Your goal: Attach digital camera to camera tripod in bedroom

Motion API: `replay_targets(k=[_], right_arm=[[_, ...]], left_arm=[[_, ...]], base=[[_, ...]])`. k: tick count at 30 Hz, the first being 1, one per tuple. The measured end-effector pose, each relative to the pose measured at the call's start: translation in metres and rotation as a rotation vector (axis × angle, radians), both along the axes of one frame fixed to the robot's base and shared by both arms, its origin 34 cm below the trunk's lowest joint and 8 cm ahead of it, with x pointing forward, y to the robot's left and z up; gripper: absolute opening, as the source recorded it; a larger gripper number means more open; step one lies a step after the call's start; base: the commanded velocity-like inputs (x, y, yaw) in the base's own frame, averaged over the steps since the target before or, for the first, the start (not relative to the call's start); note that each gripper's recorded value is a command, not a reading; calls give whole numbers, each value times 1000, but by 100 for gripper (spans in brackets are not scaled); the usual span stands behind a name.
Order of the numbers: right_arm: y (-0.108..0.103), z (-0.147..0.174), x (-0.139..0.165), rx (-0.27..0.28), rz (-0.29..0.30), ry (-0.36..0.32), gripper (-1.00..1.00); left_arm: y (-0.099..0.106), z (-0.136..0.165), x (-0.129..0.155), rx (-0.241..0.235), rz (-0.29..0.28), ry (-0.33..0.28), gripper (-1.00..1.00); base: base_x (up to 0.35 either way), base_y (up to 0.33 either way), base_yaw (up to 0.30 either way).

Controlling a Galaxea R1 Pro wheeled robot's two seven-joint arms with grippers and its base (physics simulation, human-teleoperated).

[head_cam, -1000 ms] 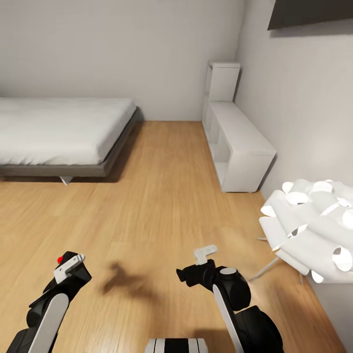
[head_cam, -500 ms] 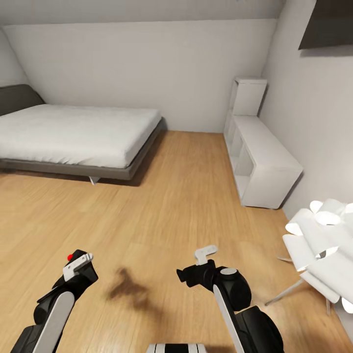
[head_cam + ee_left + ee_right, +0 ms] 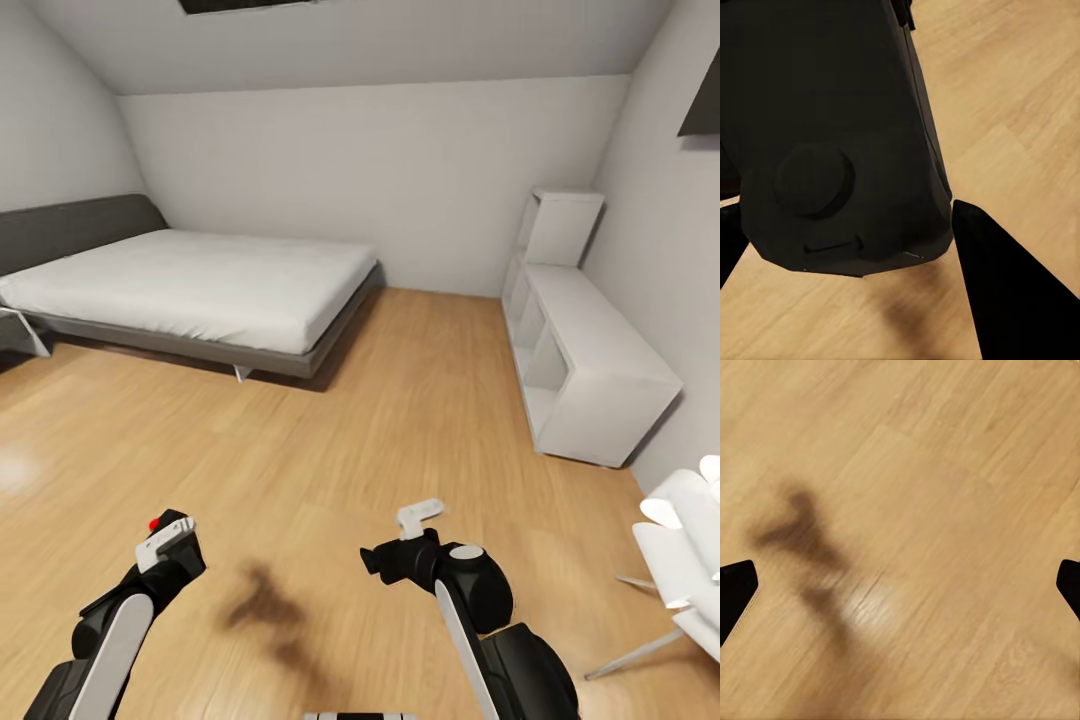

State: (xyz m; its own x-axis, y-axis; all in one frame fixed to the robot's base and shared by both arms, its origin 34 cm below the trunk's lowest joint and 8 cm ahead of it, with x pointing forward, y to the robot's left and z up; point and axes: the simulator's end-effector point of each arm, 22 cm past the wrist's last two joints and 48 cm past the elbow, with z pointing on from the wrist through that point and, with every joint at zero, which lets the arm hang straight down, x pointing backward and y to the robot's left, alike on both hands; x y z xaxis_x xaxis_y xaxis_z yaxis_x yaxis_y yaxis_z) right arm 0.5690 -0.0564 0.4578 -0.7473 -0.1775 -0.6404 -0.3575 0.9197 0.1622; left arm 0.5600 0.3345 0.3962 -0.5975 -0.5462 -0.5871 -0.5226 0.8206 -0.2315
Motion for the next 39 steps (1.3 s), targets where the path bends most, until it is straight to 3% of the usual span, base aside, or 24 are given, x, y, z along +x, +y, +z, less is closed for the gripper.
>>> replay_targets(k=[19,28,39], right_arm=[[1,40,2,0,1,-79,100],[7,57,-3,-2,19,-111,100],[10,79,-6,-4,28,-157,100]], left_arm=[[5,26,2,2,4,-45,-100],[14,10,3,0,38,-9,-100],[15,24,10,0,51,-44,-100]], base=[[0,0,296],[0,0,296],[0,0,294]])
